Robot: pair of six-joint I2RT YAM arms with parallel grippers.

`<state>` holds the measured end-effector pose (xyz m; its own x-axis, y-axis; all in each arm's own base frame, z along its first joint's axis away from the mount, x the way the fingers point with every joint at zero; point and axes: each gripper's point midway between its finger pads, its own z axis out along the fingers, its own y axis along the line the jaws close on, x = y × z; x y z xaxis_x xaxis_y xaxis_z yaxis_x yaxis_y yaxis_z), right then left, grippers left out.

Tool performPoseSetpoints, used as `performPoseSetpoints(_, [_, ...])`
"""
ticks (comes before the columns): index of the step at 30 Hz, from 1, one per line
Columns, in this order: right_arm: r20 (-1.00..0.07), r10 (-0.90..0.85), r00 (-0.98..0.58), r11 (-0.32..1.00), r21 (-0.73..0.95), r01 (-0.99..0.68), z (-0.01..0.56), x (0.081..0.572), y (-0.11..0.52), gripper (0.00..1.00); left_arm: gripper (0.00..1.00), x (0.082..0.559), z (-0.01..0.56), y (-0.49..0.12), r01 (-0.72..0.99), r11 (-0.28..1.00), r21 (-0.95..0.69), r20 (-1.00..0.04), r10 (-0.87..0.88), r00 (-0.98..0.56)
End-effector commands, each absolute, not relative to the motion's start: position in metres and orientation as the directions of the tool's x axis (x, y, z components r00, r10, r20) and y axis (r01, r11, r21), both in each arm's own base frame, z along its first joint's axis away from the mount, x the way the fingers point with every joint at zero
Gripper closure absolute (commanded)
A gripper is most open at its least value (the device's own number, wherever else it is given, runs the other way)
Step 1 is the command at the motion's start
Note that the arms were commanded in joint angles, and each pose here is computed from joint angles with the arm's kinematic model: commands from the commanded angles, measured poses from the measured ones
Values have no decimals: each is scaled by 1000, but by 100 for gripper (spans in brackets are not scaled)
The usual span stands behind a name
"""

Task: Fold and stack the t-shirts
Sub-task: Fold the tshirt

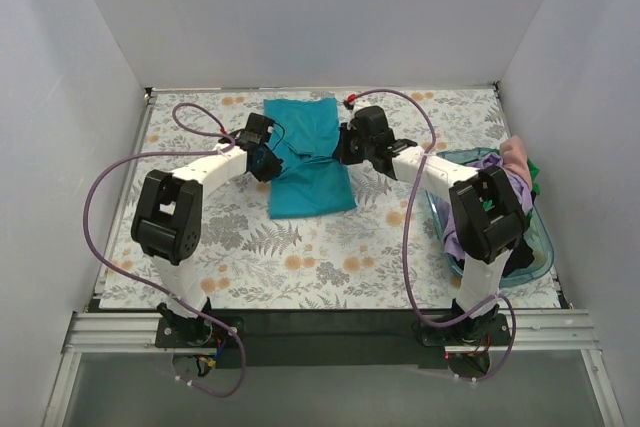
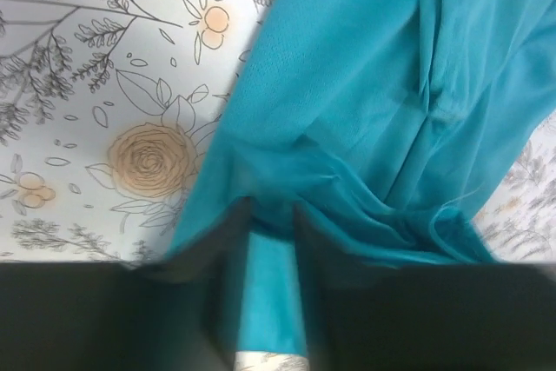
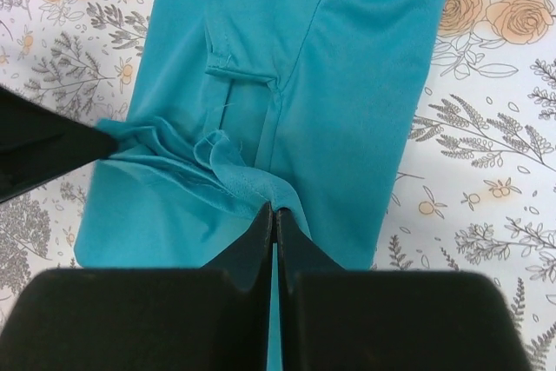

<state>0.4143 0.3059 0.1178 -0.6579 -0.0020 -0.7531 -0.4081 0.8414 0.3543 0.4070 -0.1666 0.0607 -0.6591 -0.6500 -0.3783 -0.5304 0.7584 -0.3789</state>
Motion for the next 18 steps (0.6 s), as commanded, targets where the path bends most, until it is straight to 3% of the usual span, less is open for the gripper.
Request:
performPoseSetpoints(1, [-793, 12, -609, 812, 363, -457, 139, 436, 315, 99, 68, 424, 70, -165, -521, 753, -402, -392, -656, -645])
performPoseSetpoints(2, [-790, 9, -614, 805, 369, -464, 137, 438, 317, 96, 56, 429, 74, -166, -514, 752, -412, -396, -656, -642])
performPoseSetpoints(4, [-781, 8, -625, 794, 385, -471, 134, 444, 318, 72, 26, 432, 78, -165, -508, 753, -419, -399, -655, -641])
performPoseSetpoints(5, [-776, 6, -631, 785, 395, -477, 134, 444, 320, 60, 21, 433, 82, -166, -504, 752, -425, -403, -655, -639])
performPoseSetpoints(6, [-768, 2, -640, 786, 396, -474, 132, 443, 319, 41, 19, 436, 92, -167, -488, 753, -440, -417, -653, -632])
performPoseSetpoints(9, [-754, -5, -657, 766, 419, -488, 141, 430, 319, 14, 15, 431, 110, -164, -470, 752, -462, -435, -654, -619])
performPoseSetpoints(11, [-733, -20, -680, 754, 436, -492, 133, 413, 316, 2, 12, 426, 116, -165, -452, 751, -481, -436, -653, -619])
performPoseSetpoints(18, [-699, -70, -712, 742, 441, -506, 116, 353, 304, 2, 10, 379, 100, -167, -401, 759, -513, -388, -621, -681])
